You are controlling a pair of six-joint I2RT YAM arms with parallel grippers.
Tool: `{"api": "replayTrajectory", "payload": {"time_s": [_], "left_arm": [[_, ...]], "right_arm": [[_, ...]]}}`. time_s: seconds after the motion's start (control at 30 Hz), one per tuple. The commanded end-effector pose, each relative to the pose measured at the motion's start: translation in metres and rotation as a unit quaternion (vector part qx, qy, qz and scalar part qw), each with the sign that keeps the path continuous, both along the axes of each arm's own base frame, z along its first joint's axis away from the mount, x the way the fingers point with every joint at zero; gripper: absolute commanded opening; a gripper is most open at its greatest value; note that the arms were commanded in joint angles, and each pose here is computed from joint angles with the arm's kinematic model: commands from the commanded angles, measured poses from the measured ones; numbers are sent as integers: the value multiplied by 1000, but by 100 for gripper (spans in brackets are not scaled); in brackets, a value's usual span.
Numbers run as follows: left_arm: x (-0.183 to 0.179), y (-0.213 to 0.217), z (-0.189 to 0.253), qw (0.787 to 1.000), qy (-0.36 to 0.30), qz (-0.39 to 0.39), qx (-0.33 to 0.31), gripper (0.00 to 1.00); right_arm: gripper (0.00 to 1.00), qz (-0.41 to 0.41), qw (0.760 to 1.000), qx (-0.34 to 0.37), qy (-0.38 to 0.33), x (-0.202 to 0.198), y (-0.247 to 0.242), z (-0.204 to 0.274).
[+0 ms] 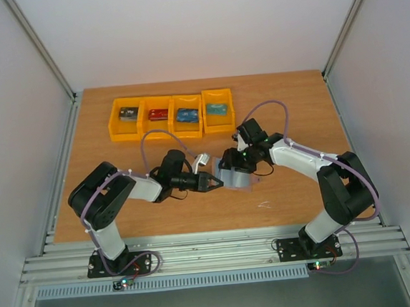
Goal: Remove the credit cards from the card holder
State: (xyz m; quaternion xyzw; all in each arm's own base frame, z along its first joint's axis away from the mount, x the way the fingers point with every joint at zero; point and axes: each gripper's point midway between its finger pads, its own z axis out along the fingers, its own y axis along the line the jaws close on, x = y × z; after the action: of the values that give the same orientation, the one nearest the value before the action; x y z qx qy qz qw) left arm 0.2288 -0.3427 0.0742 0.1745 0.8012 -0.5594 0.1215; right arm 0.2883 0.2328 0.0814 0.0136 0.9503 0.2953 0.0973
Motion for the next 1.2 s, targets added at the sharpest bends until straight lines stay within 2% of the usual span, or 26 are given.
{"api": "replayTrajectory", "payload": {"time_s": [0.0,0.03,0.13,0.33,0.47,0.5,0.57,0.63,0.7,0.77,0.93,1.07,1.17], "left_arm": [[3,-5,10,999,-29,1,-14,7],[3,-4,11,999,-30,2,-15,1],[2,-4,16,999,-37,-2,-20,0],[-2,-2,43,997,-75,-12,-34,0],[-3,7,60,995,-102,-10,5,0],[-1,12,59,993,-109,-6,36,0],[4,31,50,982,-128,-6,136,0],[15,51,56,957,-179,-12,227,0],[17,69,71,928,-248,-44,275,0],[14,77,97,916,-286,-58,274,0],[-16,84,168,943,-260,-55,202,0],[-28,90,227,938,-304,-35,164,0],[-34,93,257,934,-330,-20,132,0]], "right_arm": [[48,11,999,45,-5,-4,11,19],[49,11,999,46,-10,-4,10,22],[55,10,999,29,-23,-6,2,29],[87,8,999,-14,-47,-12,-17,52],[96,18,996,-20,-87,-17,-25,89],[96,21,995,-22,-95,-20,-28,99],[97,30,993,-20,-116,-23,-30,121],[96,42,989,-13,-138,-23,-28,144],[94,49,988,2,-149,-25,-22,162],[91,69,982,15,-173,-28,-9,183],[86,124,960,35,-248,-43,30,230],[82,176,937,90,-287,-63,65,271],[80,162,934,73,-311,-58,62,285]]}}
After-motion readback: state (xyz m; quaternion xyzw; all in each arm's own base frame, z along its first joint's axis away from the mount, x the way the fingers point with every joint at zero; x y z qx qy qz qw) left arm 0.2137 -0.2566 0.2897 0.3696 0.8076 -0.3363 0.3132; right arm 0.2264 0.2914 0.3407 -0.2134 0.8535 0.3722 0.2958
